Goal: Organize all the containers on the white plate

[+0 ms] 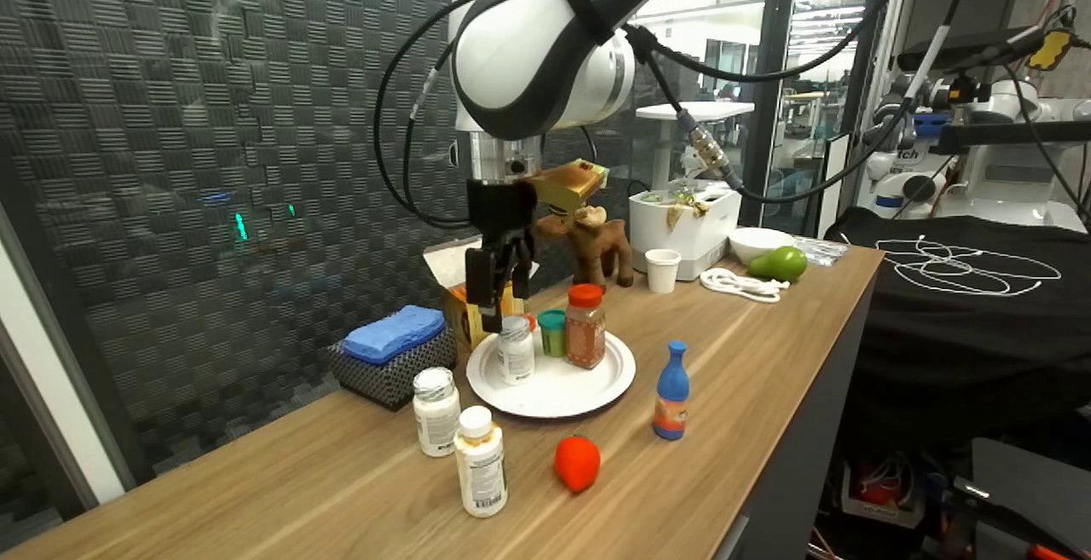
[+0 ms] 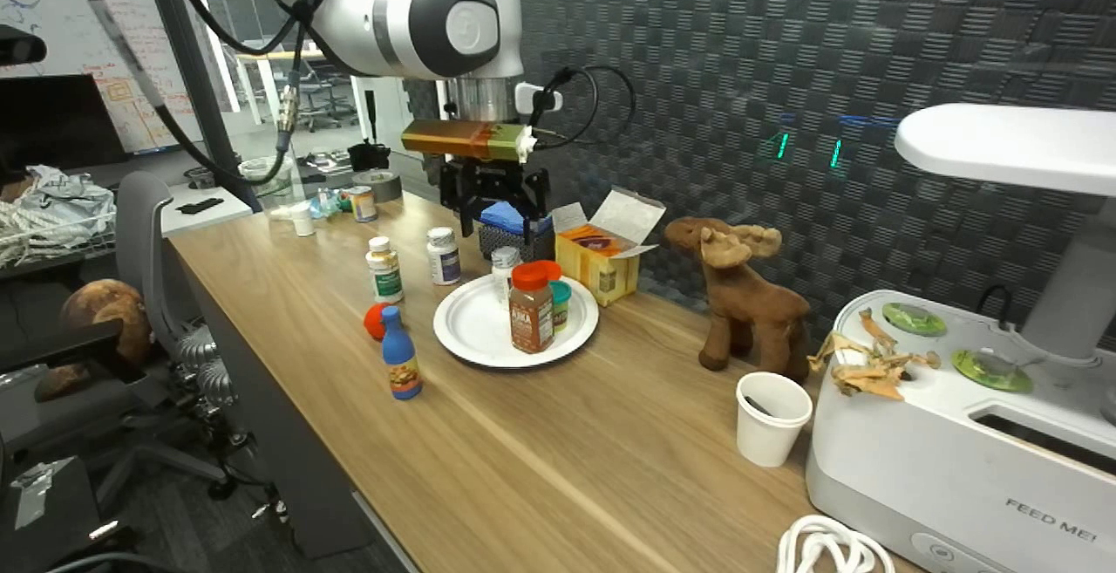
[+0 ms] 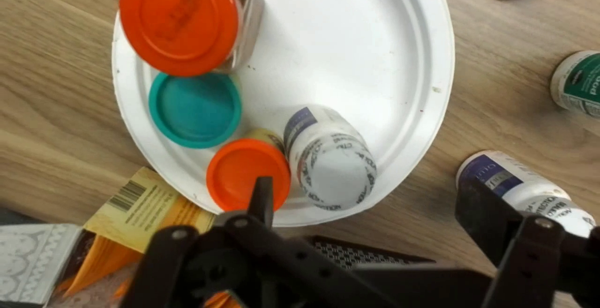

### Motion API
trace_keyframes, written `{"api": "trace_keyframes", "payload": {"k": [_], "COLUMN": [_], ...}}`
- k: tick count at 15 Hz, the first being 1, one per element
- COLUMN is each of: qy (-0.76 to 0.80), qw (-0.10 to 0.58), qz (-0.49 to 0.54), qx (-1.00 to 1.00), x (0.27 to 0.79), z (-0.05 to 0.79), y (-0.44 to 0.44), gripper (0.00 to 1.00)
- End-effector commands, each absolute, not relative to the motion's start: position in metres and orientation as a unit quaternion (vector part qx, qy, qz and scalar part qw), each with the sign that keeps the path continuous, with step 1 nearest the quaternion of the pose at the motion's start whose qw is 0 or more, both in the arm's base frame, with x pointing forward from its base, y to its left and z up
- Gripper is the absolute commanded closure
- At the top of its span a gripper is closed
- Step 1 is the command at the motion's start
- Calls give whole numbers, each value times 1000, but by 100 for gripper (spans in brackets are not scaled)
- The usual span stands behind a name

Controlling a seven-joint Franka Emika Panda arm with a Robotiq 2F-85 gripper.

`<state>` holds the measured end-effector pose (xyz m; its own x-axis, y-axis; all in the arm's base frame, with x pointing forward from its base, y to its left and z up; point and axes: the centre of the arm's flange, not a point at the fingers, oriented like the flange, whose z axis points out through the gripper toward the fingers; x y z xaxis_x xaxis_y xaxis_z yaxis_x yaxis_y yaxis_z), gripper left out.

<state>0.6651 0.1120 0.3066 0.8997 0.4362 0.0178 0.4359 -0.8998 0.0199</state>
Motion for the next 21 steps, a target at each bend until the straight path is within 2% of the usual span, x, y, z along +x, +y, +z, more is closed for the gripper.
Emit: {"api": "trace_keyframes", "payload": {"k": [1,15,21], "qy": [225,268,281], "qw": [14,10,62], "qz": [35,25,38], "qx": [974,963,957], "x": [667,645,647], "z": [333,321,302], "y": [134,213,219], "gripper": [0,0,0]}}
